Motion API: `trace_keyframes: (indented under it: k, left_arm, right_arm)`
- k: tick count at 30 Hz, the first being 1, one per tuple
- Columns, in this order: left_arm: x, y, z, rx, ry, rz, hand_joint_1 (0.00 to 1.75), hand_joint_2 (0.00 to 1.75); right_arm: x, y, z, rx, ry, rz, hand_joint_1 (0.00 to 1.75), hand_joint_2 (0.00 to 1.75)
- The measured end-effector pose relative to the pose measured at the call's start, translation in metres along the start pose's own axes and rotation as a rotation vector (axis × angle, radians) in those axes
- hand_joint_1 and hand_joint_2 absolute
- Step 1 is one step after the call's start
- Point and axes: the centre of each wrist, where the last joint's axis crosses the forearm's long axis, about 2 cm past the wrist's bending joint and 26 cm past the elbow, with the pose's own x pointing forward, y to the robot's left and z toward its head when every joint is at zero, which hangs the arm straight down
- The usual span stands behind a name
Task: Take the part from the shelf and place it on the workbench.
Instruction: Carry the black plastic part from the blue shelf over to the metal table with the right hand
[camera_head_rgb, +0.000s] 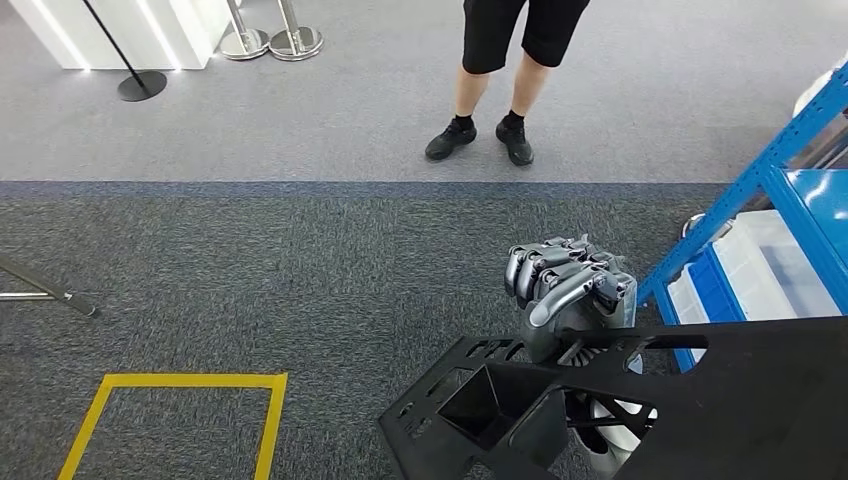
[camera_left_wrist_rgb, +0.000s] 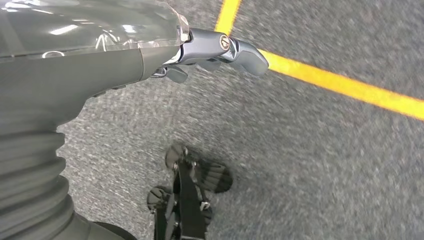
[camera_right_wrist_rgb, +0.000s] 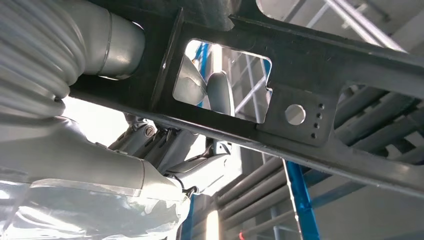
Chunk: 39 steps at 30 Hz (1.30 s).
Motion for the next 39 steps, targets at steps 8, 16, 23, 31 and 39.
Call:
trace_keyframes:
  k: [8, 16, 23, 31, 39]
  left_arm:
    - [-0.0009, -0.0003, 0.0004, 0.001, 0.017, 0.003, 0.00, 1.75]
    - [0.0009, 0.0002, -0.0004, -0.006, 0.034, -0.004, 0.00, 1.75]
    - [0.0020, -0.0008, -0.0008, -0.015, 0.039, -0.002, 0.00, 1.75]
    - [-0.0009, -0.0013, 0.0005, -0.021, 0.042, -0.002, 0.00, 1.75]
    - [-0.0002, -0.0032, 0.0002, -0.027, 0.036, -0.003, 0.00, 1.75]
  right_arm:
    - [-0.0003, 0.0002, 0.0012, -0.010, 0.004, -0.004, 1.71, 1.75]
    - [0.0008, 0.0003, 0.0026, -0.009, 0.009, 0.017, 1.71, 1.75]
    - [0.0017, 0.0014, 0.0054, -0.007, 0.016, 0.005, 1.71, 1.75]
    - [0.0015, -0.0029, 0.0034, -0.002, 0.009, 0.011, 1.71, 1.75]
    - [0.0016, -0.0055, 0.0042, -0.014, 0.010, 0.009, 1.71, 1.75]
